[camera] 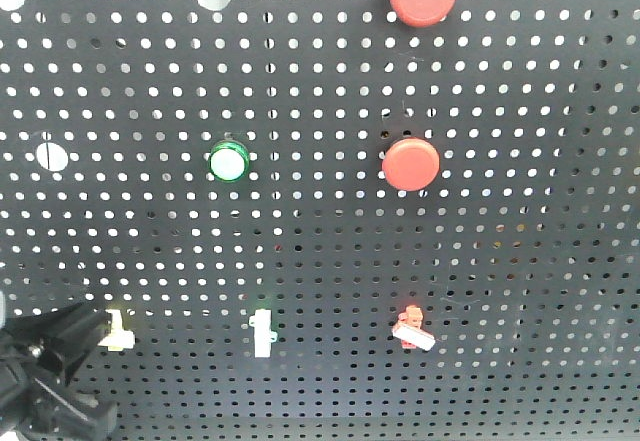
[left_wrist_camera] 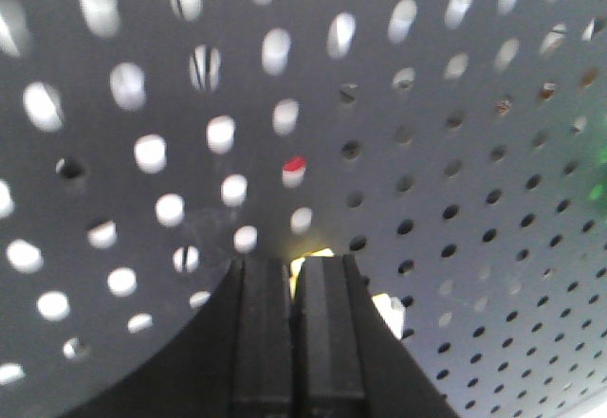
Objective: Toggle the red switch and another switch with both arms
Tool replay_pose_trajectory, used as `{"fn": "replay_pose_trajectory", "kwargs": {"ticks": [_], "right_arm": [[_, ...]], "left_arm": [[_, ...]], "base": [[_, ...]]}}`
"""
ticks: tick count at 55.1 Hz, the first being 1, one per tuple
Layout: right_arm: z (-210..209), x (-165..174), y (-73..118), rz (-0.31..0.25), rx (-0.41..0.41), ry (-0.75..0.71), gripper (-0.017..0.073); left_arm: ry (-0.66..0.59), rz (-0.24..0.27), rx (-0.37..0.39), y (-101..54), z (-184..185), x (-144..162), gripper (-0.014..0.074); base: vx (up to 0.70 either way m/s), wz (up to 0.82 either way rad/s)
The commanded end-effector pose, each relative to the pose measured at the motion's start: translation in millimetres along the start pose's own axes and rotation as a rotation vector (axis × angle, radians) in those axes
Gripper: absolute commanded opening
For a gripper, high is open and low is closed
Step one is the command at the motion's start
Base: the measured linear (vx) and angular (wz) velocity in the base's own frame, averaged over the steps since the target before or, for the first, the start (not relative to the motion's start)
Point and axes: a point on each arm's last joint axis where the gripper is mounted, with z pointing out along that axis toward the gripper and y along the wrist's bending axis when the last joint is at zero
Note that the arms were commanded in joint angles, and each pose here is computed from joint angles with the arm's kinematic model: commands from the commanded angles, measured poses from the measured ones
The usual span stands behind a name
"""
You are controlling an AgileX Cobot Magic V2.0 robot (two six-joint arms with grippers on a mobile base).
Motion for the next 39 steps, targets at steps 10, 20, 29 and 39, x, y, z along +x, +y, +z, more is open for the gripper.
{"fn": "replay_pose_trajectory", "kwargs": {"ticks": [10,20,29,39], "right_arm": [[0.7,-18.3,0.2,-0.013,-0.003,-0.110,-0.0006],[0.7,-18.2,0.2,-0.013,-0.003,-0.109,-0.0006],[0.7,-18.2,0.2,-0.013,-0.003,-0.109,-0.0006],[0.7,-18.2,0.2,-0.013,-0.003,-0.109,-0.0006]], "left_arm": [[-0.050,-0.047,-0.012,1.5,-1.3,-14.0,0.0000],[-0.001,-0.082,-0.010,0.8,-1.9,-6.1,0.0000],[0.015,-0.119,-0.009,-0.8,-9.3,12.9,0.0000],[-0.005,-0.119,-0.010,-1.3,-21.0,18.5,0.0000]], "base": [[0.00,0.00],[0.00,0.00],[0.00,0.00],[0.00,0.00]]}}
